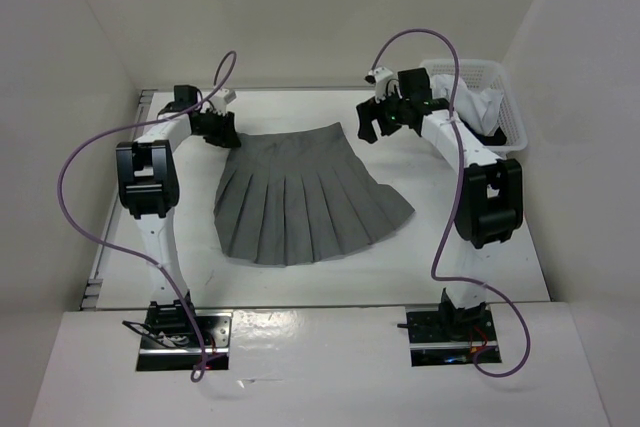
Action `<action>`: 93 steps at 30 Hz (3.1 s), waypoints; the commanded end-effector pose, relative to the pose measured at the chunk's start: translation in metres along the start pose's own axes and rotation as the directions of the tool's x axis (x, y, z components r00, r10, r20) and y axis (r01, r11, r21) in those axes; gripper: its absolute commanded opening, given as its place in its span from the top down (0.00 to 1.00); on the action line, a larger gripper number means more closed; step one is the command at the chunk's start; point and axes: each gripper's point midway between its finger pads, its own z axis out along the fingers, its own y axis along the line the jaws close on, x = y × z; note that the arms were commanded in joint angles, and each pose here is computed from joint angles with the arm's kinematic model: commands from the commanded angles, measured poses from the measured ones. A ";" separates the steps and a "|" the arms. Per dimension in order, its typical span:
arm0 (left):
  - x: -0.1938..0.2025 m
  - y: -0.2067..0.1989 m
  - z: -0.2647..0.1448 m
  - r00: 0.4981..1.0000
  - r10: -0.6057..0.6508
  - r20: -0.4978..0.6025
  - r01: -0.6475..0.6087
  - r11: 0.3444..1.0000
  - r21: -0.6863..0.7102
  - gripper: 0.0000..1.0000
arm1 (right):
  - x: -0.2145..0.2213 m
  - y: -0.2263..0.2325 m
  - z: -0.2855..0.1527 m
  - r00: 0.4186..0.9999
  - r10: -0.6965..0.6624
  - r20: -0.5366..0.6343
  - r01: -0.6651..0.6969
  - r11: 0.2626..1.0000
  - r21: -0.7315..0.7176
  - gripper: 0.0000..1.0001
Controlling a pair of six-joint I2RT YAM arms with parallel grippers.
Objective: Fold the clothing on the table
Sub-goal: Flatten the skirt out
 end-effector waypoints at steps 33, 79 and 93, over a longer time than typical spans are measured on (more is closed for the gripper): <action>0.008 -0.033 0.005 0.994 0.102 -0.044 -0.098 0.991 0.089 0.88 | 0.008 -0.022 0.138 0.999 0.004 -0.042 -0.020 0.918 -0.396 0.18; 0.028 -0.047 0.025 0.982 0.151 -0.111 -0.133 0.978 0.158 0.88 | 0.056 -0.013 0.160 0.987 0.095 -0.133 -0.146 0.879 -0.454 0.50; -0.008 -0.054 0.002 0.978 0.202 -0.042 -0.195 0.971 0.139 0.99 | 0.023 -0.015 0.138 0.989 0.112 -0.101 -0.145 0.893 -0.426 0.98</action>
